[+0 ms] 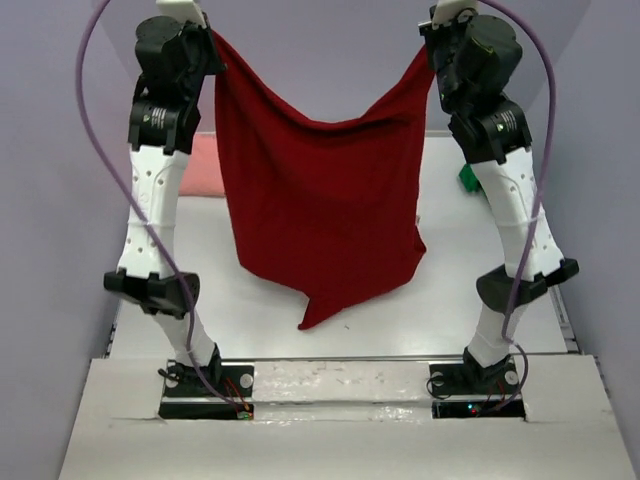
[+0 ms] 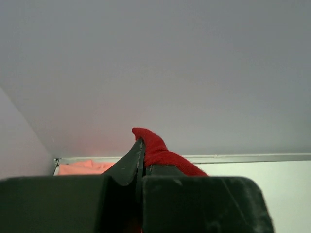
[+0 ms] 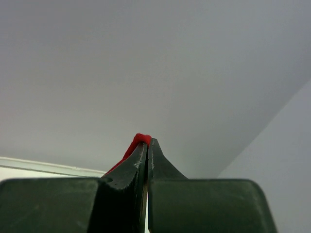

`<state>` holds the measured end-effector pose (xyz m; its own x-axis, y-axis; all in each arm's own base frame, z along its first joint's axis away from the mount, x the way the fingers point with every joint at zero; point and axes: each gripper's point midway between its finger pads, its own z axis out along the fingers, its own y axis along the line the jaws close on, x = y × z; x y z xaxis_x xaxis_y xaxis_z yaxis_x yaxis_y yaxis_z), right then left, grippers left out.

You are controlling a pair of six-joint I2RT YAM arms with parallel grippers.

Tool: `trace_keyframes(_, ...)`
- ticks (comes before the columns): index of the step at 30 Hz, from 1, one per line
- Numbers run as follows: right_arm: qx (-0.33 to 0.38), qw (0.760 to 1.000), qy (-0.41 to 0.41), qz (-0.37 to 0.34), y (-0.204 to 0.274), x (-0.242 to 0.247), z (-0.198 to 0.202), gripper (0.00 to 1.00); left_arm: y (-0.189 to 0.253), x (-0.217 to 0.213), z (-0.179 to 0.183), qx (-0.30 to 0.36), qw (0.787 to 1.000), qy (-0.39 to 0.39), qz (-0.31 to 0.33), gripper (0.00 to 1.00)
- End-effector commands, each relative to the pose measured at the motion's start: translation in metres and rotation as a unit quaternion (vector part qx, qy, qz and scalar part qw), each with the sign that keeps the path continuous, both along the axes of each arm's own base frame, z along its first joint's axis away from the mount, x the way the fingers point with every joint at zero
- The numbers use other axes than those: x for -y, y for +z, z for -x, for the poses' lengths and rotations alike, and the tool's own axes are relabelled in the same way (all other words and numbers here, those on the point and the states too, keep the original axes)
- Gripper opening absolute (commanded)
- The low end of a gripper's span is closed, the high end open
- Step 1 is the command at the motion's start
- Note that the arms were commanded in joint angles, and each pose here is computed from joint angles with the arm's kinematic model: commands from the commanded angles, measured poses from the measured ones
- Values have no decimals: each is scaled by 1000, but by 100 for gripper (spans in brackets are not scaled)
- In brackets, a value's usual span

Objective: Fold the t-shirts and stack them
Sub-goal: Flatten the tshirt out

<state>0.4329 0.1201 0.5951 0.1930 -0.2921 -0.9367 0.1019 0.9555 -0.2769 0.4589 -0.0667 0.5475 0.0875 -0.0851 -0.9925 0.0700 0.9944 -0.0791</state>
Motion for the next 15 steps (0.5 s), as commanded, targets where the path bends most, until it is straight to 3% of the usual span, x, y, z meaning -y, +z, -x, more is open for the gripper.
trace_keyframes(1,63,997,-24,-22,38,35,-5,0,54,-2,-5,78,997,-5,2,0)
trace_keyframes(9,30,997,-51,-53,9,121,-41,0,6,-23,-58,31,999,9,-5,0)
trace_keyframes(15,65,995,-34,-72,38,131,-14,0,32,-35,-32,58,998,4,10,0)
